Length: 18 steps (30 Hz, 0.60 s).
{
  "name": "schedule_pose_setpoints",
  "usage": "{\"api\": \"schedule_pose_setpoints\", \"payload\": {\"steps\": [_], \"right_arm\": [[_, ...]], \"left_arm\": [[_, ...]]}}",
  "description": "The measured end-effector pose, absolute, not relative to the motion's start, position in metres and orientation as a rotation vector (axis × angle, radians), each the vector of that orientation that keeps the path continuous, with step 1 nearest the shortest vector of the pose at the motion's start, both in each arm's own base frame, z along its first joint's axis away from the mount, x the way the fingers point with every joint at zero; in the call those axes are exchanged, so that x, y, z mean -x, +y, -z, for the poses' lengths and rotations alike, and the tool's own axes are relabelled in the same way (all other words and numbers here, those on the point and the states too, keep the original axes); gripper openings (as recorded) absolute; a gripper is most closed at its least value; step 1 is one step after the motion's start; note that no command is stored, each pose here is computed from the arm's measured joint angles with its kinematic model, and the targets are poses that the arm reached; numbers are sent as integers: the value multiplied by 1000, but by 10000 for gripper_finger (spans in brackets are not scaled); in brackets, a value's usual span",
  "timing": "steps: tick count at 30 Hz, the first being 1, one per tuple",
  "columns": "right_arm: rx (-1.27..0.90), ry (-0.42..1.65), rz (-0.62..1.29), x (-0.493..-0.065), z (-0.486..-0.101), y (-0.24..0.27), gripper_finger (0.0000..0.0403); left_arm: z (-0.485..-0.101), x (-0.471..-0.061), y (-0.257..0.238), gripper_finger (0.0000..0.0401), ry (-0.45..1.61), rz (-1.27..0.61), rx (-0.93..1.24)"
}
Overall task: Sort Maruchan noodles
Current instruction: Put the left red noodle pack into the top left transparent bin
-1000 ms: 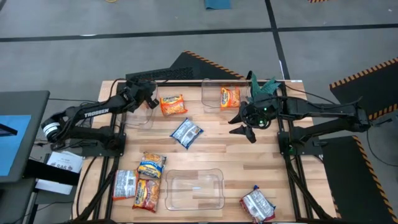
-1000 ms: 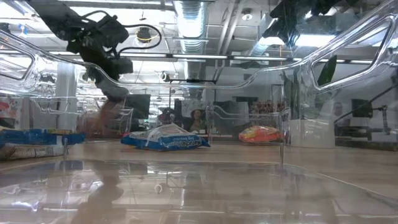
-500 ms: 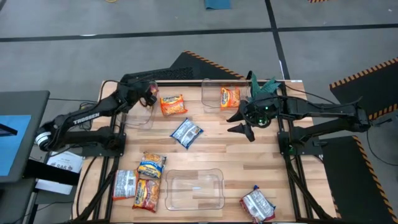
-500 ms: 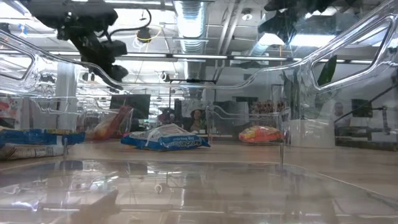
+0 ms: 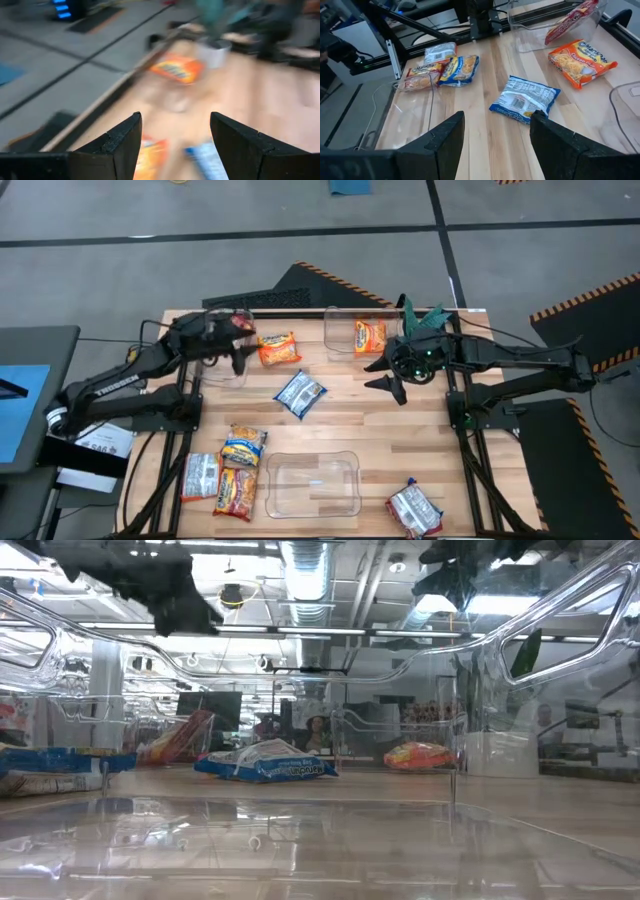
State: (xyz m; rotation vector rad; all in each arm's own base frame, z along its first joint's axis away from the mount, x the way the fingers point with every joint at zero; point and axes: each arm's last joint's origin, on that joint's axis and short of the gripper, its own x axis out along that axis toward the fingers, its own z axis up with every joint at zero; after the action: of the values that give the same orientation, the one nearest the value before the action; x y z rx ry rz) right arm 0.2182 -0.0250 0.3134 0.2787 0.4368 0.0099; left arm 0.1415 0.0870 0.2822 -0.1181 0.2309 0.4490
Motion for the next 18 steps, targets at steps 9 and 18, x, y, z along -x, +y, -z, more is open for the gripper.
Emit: {"api": "schedule_pose_setpoints", "payload": {"steps": [9,18], "right_arm": [[-279,438,-10,-218,-313,-25,244],[-332,446,2,-218,-313,-25,244]], "left_arm": [[-285,-157,48,220,235,-315,-9],[-279,-162,-5,220,301,163,119]]}}
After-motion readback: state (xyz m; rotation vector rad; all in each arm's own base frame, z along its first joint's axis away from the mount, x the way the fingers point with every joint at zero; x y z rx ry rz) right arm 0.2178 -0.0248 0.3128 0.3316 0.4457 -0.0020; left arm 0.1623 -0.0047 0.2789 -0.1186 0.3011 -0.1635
